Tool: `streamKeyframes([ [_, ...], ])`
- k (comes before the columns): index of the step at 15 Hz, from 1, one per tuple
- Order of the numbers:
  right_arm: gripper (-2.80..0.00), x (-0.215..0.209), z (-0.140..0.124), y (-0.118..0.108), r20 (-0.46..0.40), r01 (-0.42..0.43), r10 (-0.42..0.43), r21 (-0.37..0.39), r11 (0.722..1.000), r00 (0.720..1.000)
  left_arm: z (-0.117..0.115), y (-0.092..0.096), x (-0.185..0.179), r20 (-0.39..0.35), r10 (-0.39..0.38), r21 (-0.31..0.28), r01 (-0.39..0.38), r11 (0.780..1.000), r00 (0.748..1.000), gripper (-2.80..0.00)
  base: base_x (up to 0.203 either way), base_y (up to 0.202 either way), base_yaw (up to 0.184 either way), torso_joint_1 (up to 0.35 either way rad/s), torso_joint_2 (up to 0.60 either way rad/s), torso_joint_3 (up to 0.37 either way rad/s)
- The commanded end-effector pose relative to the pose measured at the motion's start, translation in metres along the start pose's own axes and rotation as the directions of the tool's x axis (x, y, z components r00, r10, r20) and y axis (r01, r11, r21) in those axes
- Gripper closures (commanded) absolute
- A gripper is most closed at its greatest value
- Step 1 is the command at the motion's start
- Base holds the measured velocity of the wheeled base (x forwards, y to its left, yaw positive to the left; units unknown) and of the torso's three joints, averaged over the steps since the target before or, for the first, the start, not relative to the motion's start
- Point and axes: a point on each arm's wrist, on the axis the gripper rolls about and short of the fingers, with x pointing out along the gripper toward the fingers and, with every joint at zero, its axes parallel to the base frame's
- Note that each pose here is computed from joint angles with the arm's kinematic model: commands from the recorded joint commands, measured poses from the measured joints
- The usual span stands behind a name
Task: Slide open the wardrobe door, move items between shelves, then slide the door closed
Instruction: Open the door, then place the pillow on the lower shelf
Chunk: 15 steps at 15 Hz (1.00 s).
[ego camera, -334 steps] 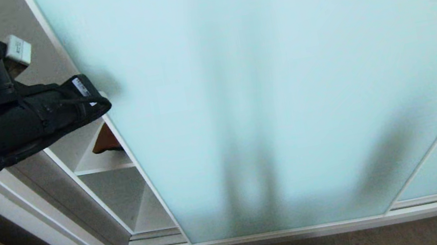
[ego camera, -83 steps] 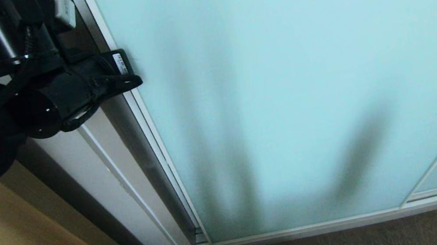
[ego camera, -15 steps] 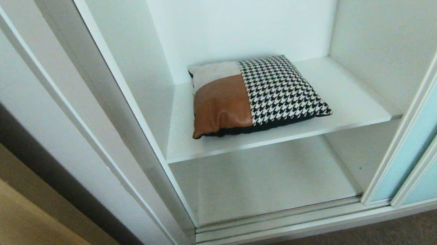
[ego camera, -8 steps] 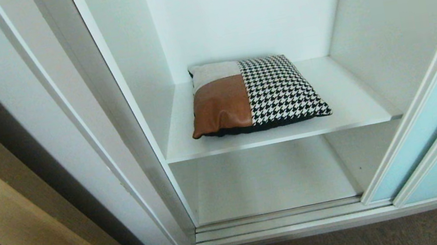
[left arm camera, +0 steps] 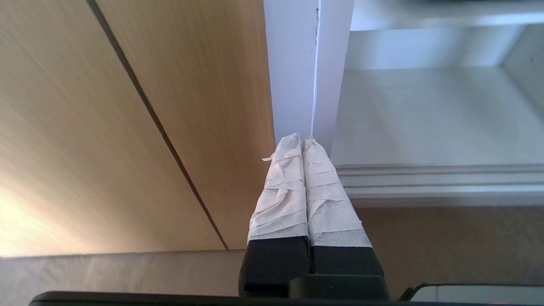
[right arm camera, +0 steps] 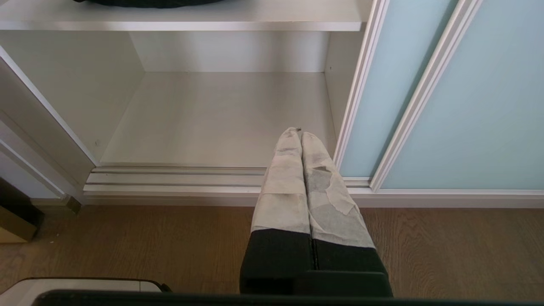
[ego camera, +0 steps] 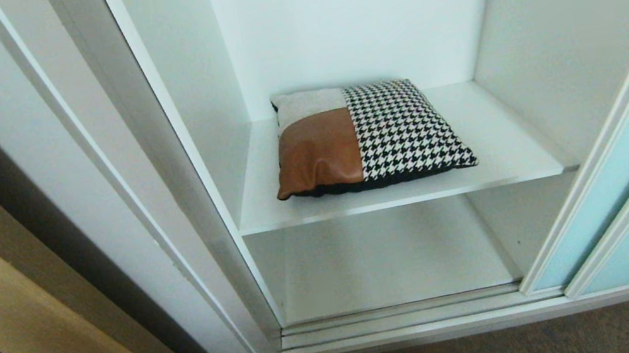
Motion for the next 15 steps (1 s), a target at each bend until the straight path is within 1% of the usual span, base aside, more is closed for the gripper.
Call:
streamKeyframes([
  [1,0.0,0.0001,0.0001,0.0,-0.001,0.0,0.0,-0.001,1.0,1.0,0.0003,0.0002,0.0001,0.0,0.007,-0.029,-0.007,1.0,1.0,0.0,0.0,0.0,0.0,0.0,0.0,0.0],
  [5,0.0,0.0002,-0.0003,0.0,-0.002,0.0,0.0,0.0,1.0,1.0,0.0002,0.0002,0.0002,0.002,0.007,-0.056,-0.007,0.998,1.0,0.0,0.0,0.0,0.0,0.0,0.0,0.0],
  [15,0.0,0.0002,-0.0003,0.0,-0.002,0.0,0.0,0.001,1.0,1.0,0.0002,0.0001,0.0004,0.0,0.006,-0.056,-0.006,0.998,1.0,0.0,0.0,0.0,0.0,0.0,0.0,0.0],
])
